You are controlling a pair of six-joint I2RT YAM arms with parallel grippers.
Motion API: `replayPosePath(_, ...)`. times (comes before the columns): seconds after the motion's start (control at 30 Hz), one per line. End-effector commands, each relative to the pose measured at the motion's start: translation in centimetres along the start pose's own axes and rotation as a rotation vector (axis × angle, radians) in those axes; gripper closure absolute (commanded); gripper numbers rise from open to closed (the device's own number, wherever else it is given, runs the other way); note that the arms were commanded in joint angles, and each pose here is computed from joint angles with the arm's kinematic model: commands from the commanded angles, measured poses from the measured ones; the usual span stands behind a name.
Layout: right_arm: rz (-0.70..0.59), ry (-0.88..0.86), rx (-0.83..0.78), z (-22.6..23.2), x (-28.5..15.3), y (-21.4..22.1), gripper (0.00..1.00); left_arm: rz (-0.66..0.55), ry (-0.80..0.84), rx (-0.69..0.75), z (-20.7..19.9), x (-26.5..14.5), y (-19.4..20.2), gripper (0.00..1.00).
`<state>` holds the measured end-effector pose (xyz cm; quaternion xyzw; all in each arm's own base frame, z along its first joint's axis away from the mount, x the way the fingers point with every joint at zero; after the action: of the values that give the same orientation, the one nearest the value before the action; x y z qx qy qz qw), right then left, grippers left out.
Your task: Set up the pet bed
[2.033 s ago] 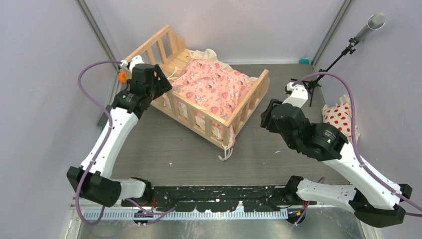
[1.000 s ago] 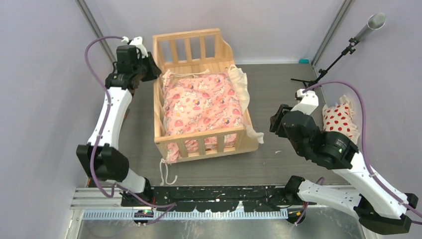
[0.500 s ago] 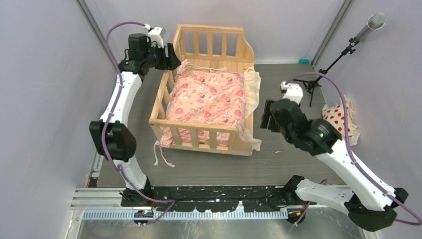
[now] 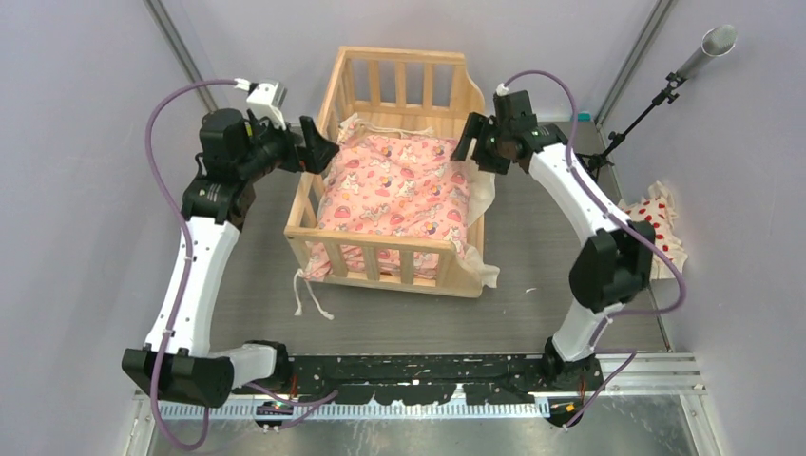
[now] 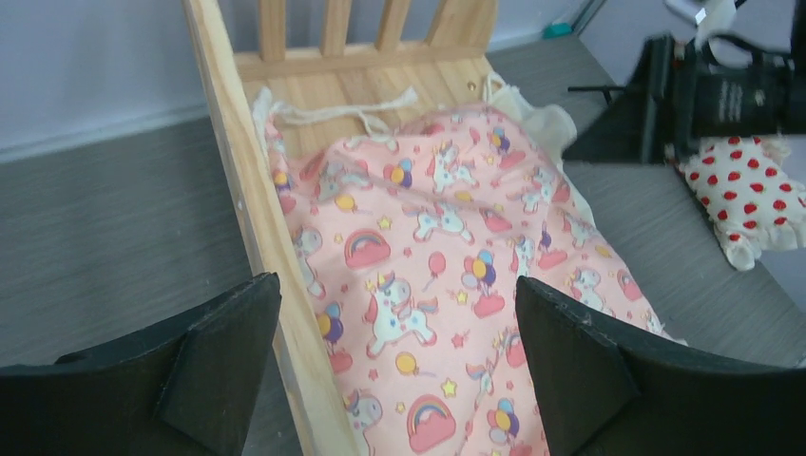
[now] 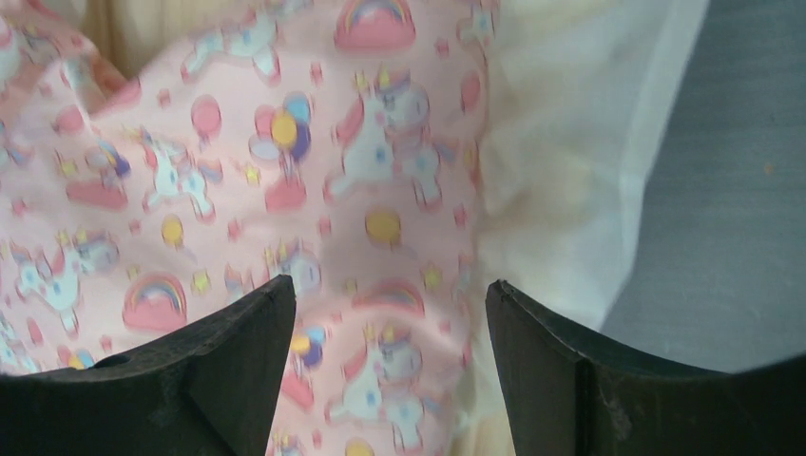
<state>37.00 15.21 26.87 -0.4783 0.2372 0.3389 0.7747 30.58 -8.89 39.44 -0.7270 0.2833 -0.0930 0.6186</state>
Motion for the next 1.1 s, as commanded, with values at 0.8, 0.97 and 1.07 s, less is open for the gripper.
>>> replayPosePath(0.8, -0.027, -0.153, -0.118, 0.1, 13.4, -4.7, 0.98, 0.324, -0.007, -0.067, 0.4, 0.2, 11.8, 0.46)
replayPosePath(0.97, -0.112, -0.113, -0.154, 0.2, 14.1, -6.7, 0.99, 0.334, -0.007, -0.063, 0.5, 0.3, 12.2, 0.47)
replayPosePath(1.07, -0.170, -0.119, -0.158, 0.5, 14.1, -7.6, 0.99, 0.346, -0.001, -0.064, 0.5, 0.5, 12.4, 0.49)
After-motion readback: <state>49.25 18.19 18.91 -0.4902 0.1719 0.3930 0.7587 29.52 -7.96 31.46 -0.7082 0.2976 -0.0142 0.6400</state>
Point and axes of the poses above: each gripper's point midway between its finger pads, its own x axis out along the fingers, its own z axis along the line the jaws close on, y = z × x, the point moved 7 cm from there along -x, back along the fingers, and after that the axes turned 1 degree about x, right-handed, at the moved point
